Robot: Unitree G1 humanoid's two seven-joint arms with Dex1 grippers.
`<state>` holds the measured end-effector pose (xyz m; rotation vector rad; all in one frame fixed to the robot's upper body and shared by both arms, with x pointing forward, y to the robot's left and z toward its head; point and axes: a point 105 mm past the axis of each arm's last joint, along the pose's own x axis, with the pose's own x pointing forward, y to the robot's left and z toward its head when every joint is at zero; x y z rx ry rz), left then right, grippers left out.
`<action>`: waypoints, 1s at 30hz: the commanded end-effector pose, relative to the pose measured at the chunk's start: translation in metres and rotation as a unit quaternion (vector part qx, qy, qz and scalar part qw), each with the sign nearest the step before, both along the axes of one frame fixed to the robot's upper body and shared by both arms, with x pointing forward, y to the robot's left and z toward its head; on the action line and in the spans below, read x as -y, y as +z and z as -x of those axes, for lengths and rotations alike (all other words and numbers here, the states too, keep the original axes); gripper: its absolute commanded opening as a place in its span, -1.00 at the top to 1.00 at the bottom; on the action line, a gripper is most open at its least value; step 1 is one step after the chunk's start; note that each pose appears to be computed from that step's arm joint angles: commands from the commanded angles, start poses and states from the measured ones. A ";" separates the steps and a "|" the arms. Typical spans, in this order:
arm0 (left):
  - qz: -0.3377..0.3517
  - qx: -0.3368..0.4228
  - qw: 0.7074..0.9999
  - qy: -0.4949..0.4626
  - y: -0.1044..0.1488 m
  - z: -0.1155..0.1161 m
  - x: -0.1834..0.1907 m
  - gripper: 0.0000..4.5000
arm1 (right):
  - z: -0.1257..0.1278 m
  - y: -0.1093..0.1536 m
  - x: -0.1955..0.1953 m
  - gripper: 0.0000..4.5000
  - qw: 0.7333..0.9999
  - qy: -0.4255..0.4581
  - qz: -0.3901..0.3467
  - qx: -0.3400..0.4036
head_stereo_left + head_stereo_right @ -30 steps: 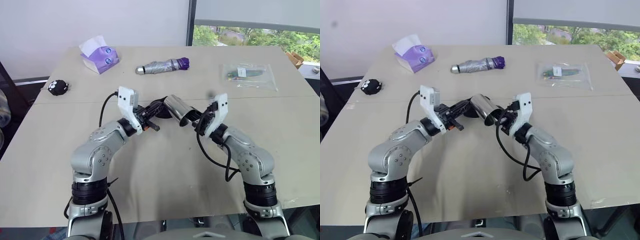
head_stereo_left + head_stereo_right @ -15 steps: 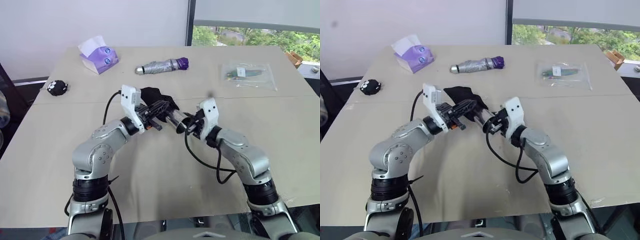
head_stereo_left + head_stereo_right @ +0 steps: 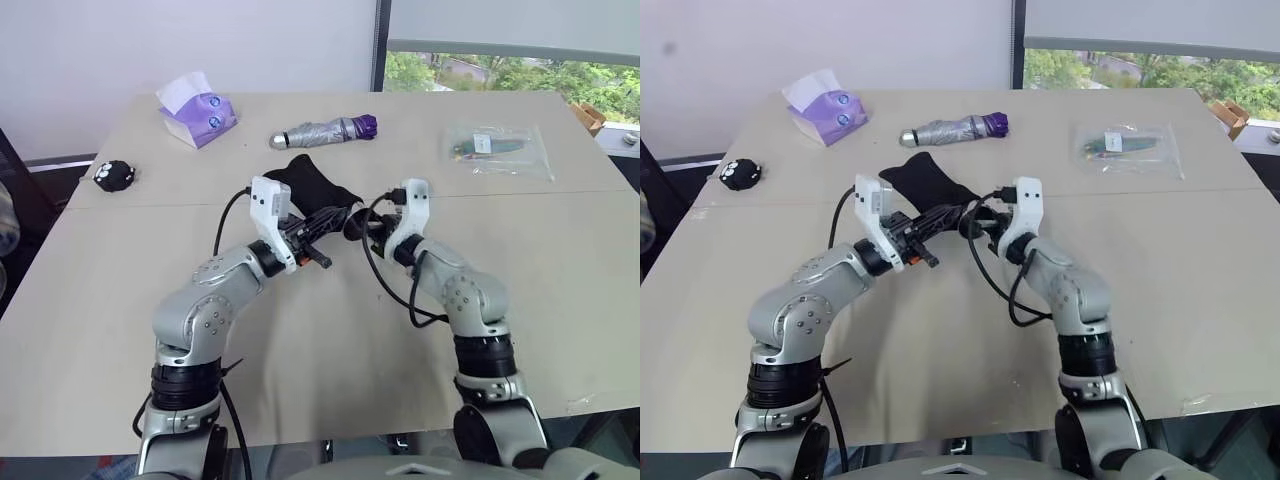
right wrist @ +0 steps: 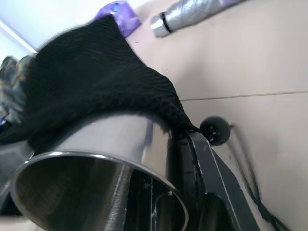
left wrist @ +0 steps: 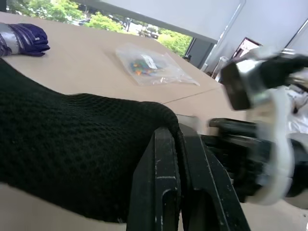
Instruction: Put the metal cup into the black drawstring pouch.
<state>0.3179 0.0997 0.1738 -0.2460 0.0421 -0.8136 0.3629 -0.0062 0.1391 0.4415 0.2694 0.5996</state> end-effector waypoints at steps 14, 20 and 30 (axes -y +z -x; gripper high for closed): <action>0.018 0.038 0.999 -0.013 0.017 0.008 0.012 1.00 | -0.026 0.031 -0.002 0.97 0.959 -0.100 -0.243 -0.108; 0.015 0.038 0.999 -0.016 0.016 0.008 0.013 1.00 | -0.024 0.046 -0.002 0.97 0.927 -0.089 -0.330 -0.153; 0.041 0.051 0.998 -0.002 0.028 0.001 0.011 1.00 | -0.010 0.040 -0.015 0.97 0.905 -0.014 0.284 0.316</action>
